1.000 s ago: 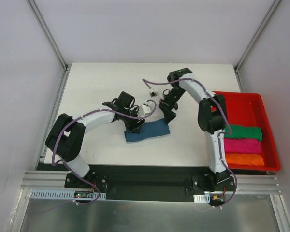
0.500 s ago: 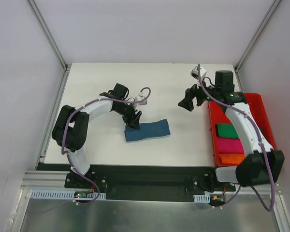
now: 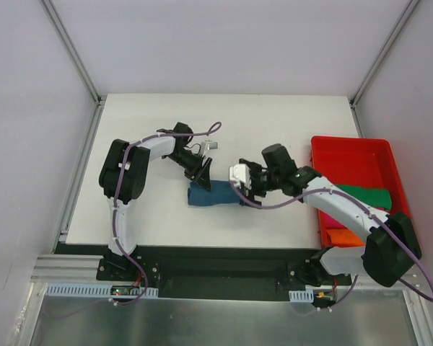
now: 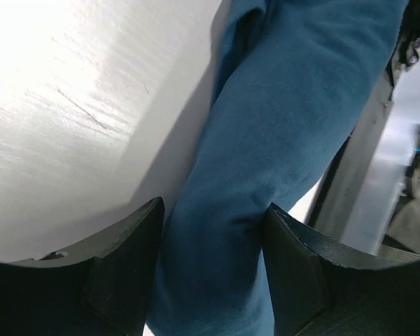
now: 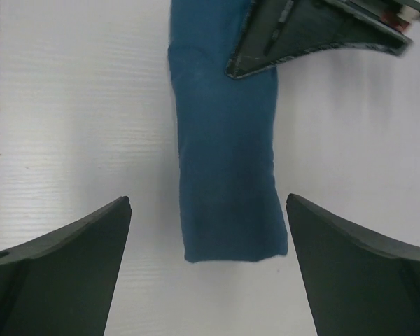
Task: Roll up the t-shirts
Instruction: Roll the T-shirt to the center of the board, then pick up the T-shirt from the center of the board.
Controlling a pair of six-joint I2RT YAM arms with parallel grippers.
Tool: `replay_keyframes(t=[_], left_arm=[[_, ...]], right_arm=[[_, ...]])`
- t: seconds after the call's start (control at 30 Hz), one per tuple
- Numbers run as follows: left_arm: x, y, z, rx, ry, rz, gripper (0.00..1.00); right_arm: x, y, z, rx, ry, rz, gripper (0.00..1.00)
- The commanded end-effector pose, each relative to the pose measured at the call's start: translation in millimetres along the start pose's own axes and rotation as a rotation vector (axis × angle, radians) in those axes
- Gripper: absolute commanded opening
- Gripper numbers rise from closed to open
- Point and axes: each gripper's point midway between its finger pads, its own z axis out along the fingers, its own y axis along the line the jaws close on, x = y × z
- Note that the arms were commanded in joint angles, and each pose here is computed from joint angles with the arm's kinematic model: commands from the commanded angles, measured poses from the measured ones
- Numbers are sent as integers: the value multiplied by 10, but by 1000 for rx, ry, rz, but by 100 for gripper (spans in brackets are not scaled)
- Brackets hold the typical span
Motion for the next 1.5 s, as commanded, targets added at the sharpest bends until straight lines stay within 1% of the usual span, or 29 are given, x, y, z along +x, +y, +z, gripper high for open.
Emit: replay_keyframes(t=[0.0,0.03,0.07,0.17,0.23,0.3,0.37,0.43,0.6,0.73,0.83,0.93,0.97,1.13,1.17,1.23,1.27,1.3,1.33,1.37,1.4,1.43,1.47], left_arm=[[106,77,42,14,48,-173,55],[124,86,51,20,53,-206,55],[153,125,74,28,56,-237,55],[168,134,119,51,63,-304,54],[159,122,134,70,61,-337,52],[161,120,159,91,61,-371,52],[176,123,192,109,67,-410,51],[187,135,213,123,69,-449,51],[250,212,278,151,79,-536,47],[252,254,300,183,75,-586,46],[257,261,315,198,74,-598,46],[260,264,321,227,69,-625,46],[251,283,319,228,66,-628,45],[237,304,315,255,57,-657,45],[230,310,314,258,55,-659,45],[215,309,304,266,50,-664,45],[206,304,291,275,44,-664,46],[186,298,272,281,37,-659,47],[124,291,197,283,12,-638,51],[103,331,164,243,8,-616,54],[87,378,112,196,-1,-573,58],[-13,345,-51,156,-33,-511,59],[-75,407,-151,84,-46,-460,61]], right_arm=[[-159,-127,226,110,-61,-431,96],[-84,-47,293,94,-57,-451,96],[-127,-11,338,85,-70,-482,96],[-95,69,474,39,-70,-503,96],[-66,90,547,25,-67,-535,96],[-87,77,606,42,-85,-579,96],[-38,95,679,24,-81,-618,96],[-10,114,731,5,-80,-627,96],[137,176,874,-37,-62,-640,96],[326,190,986,-60,-10,-646,99],[381,98,1072,-29,11,-652,98],[437,21,1176,-21,36,-656,93],[405,-41,1196,-10,38,-657,89],[532,-125,1336,6,73,-685,81],[567,-126,1361,1,82,-689,74],[606,-146,1385,0,96,-684,65],[666,-132,1412,-12,108,-687,56],[691,-125,1418,-18,115,-696,49],[715,-133,1416,-19,125,-697,42],[750,-145,1396,-21,136,-688,26],[748,-160,1378,-23,139,-687,20],[768,-167,1341,-41,155,-671,11],[719,-222,1273,-33,153,-667,8]])
